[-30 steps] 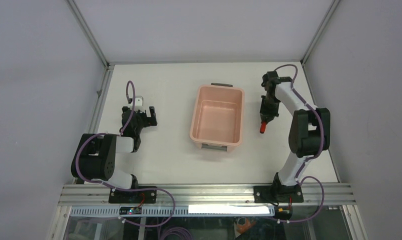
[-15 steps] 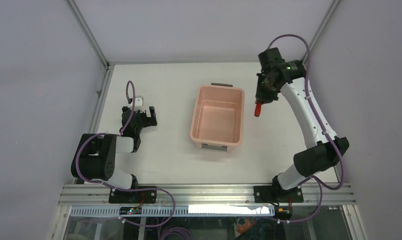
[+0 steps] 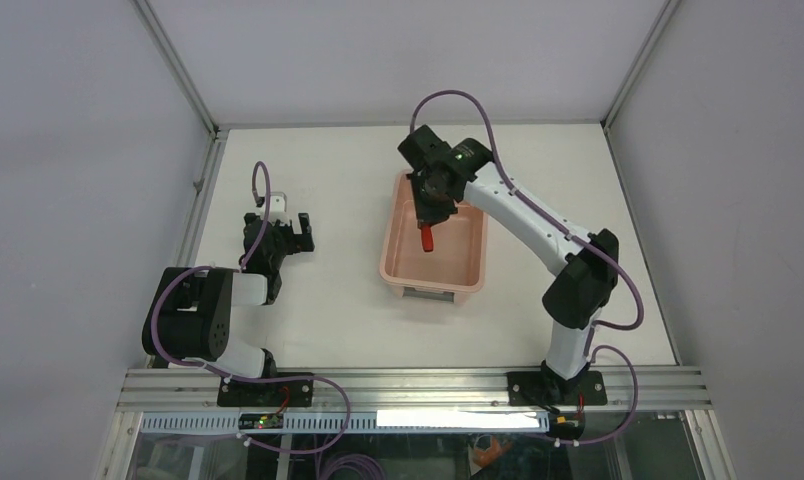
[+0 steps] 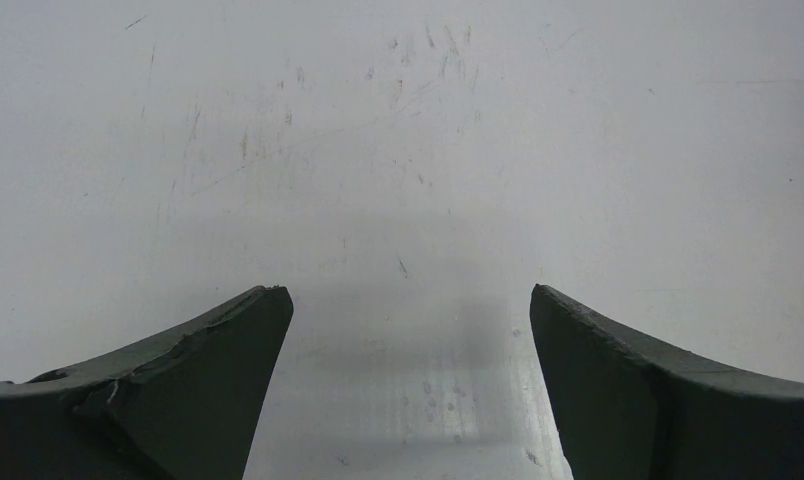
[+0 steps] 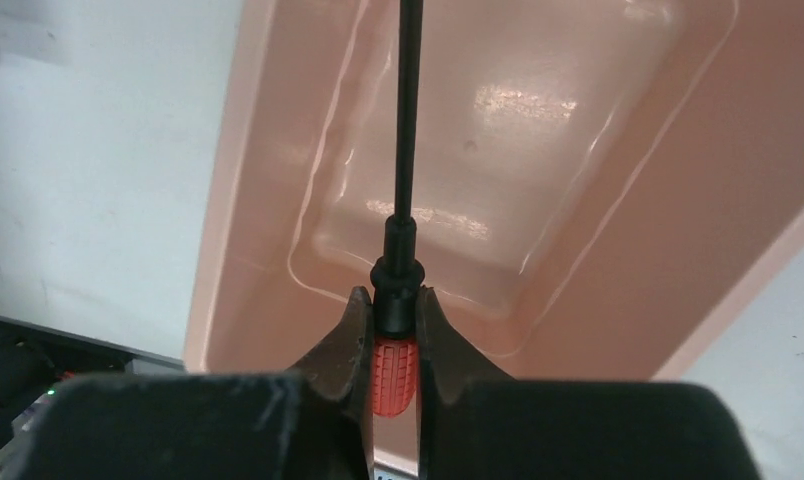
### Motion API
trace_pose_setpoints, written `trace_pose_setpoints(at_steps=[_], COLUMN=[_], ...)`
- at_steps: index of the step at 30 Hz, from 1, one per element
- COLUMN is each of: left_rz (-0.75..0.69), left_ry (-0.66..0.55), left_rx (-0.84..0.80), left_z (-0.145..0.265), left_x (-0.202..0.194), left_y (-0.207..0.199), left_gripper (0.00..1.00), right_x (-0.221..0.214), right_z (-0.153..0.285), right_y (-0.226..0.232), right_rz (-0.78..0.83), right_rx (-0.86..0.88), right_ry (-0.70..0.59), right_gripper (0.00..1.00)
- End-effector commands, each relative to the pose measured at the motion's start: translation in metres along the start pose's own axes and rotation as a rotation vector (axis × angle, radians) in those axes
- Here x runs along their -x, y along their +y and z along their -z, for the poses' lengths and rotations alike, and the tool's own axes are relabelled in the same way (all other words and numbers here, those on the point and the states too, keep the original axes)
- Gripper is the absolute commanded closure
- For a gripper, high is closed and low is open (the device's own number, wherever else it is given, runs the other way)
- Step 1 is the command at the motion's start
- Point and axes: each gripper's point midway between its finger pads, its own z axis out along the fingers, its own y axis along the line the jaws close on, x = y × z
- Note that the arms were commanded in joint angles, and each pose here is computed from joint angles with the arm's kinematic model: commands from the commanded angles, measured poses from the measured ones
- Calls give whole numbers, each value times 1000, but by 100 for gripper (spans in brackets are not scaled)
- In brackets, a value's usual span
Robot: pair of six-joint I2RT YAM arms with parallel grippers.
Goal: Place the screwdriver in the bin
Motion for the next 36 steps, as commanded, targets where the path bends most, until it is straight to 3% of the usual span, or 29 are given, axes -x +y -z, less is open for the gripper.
trace_pose_setpoints(at_steps=[1,10,15,17,21,31,33,35,36], left_rz=[26,26,26,26,26,26,26,26,26], left_ry=[-99,-99,-99,-100,-99,-99,-100,-98,-100], left_rx=[-9,-11,-10,-12,-10,-11,-10,-11,-12], left_z=[-6,-6,-6,-6,-6,-6,-6,-6,-6], left_x=[30,30,30,31,30,30,30,30,30], left_y=[-5,-5,-5,-6,-5,-6,-5,-6,-6], left_gripper=[1,1,1,1,1,1,1,1,1], right_x=[-14,-66,-73,-72,-65,-18,-6,5,9], right_z=[-37,-115,-127,-126,-114,-35,-14,6,15], right_y=[2,-13,-22,-25,-29,-22,-20,-23,-27], right_rz=[-34,-42,-50,-54,-60,-29,13,36,44], right_rx=[-6,-66,-107,-122,-141,-57,-18,1,4], right_ry=[14,120,114,105,73,-105,-165,-236,-263], right_gripper=[100,100,80,69,56,53,39,7,2])
